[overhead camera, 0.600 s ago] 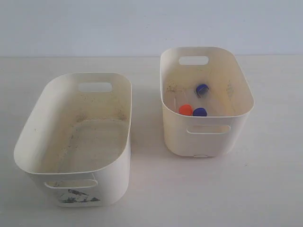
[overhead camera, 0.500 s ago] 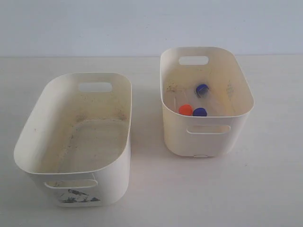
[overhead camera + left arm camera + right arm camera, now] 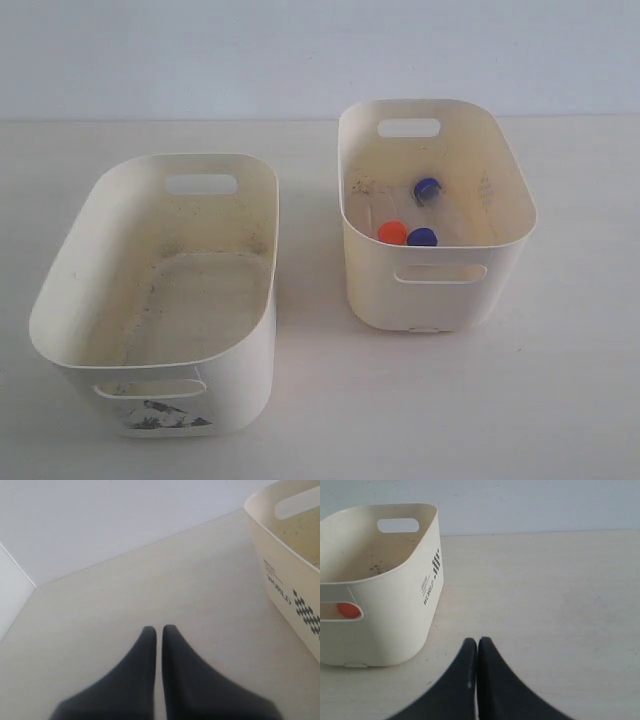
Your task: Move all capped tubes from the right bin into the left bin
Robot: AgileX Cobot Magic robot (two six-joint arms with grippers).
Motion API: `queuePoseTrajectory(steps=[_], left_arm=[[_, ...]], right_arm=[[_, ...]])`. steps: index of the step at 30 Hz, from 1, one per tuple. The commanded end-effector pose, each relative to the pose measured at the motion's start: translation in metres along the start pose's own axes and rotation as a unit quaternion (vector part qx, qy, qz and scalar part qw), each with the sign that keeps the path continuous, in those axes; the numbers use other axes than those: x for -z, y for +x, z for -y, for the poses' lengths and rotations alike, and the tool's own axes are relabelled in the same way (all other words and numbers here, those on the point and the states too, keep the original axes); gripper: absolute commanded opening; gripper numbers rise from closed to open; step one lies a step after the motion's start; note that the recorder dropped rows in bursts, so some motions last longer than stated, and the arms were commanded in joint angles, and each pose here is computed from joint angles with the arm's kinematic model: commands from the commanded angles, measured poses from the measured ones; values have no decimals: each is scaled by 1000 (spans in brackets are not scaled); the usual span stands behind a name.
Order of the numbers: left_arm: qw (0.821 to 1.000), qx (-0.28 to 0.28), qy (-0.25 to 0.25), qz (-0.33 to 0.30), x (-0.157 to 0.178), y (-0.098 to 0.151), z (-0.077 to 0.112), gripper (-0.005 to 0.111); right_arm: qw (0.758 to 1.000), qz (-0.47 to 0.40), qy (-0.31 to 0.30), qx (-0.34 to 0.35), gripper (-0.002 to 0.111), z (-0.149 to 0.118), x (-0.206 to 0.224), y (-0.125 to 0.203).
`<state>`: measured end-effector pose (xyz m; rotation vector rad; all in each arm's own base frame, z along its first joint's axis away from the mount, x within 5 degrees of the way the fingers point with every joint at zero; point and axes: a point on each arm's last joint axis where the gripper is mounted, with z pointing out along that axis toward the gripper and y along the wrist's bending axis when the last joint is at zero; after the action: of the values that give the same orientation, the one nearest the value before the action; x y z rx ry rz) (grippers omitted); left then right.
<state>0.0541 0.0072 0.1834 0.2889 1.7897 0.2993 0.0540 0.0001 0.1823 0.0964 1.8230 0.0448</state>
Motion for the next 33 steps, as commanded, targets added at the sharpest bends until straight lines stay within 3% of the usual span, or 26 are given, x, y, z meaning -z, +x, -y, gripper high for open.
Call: queuePoseTrajectory(steps=[1, 5, 15, 21, 28, 33], left_arm=[[1000, 6, 2, 5, 0, -2, 0, 4], [1000, 6, 2, 5, 0, -2, 0, 4], [1000, 6, 2, 5, 0, -2, 0, 4], [1000, 6, 2, 5, 0, -2, 0, 4], [1000, 6, 2, 5, 0, -2, 0, 4], [1000, 6, 2, 5, 0, -2, 0, 4]], right_arm=[[1000, 9, 2, 4, 0, 0, 0, -2], [1000, 28, 3, 8, 0, 0, 1, -5], [985, 174, 6, 5, 0, 1, 6, -31], [960, 281, 9, 6, 0, 1, 15, -49], [972, 236, 2, 19, 0, -4, 31, -78], [990, 138, -1, 26, 0, -7, 29, -99]])
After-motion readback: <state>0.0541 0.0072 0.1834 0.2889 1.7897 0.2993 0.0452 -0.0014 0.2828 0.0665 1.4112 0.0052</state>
